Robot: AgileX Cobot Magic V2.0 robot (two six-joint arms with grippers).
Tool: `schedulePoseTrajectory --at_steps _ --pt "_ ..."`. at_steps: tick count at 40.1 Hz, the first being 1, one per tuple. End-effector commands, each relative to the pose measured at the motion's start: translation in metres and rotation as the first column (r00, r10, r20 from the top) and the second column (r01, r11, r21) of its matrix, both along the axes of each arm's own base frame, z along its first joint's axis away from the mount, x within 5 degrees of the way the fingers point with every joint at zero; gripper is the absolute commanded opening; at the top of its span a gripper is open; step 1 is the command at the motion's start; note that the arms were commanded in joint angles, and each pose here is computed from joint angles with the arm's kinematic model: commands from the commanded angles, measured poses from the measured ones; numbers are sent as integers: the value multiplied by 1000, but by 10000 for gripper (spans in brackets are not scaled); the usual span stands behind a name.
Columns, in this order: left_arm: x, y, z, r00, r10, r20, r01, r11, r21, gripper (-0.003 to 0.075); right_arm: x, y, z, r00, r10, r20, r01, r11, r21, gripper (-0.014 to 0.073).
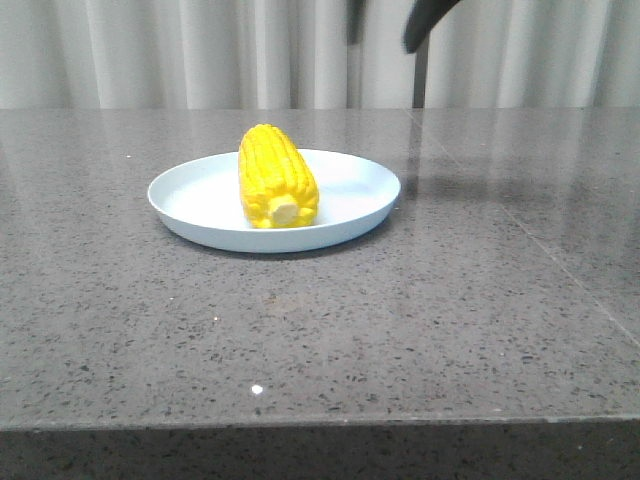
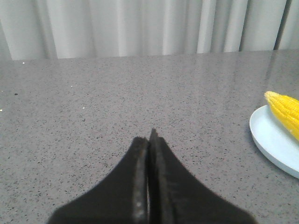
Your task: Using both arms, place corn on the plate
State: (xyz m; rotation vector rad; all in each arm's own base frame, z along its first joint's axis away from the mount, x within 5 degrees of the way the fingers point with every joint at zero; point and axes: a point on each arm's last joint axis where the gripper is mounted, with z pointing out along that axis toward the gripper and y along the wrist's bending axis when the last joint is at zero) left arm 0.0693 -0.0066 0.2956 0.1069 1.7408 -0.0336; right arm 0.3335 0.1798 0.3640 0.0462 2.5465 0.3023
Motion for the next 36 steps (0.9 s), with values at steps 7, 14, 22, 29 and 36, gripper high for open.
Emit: schedulePoseTrajectory --at_steps 7,14,22,29,36 --pt "0 0 16 995 -1 100 2 1000 -11 -20 -10 -76 38 994 -101 49 105 992 -66 -59" --pt "0 0 16 995 -1 100 2 1000 -11 -20 -26 -113 32 990 -134 49 138 985 -100 -60" --pt "0 0 16 995 -1 100 2 1000 -11 -20 -65 -135 8 994 -101 46 105 991 -81 -60" --pt "0 0 16 995 -1 100 2 1000 -11 -20 -108 -136 -18 993 -25 119 34 997 -74 -60" --pt "0 0 16 995 -1 100 2 1000 -11 -20 -156 -148 -48 955 -12 295 39 996 -84 -60"
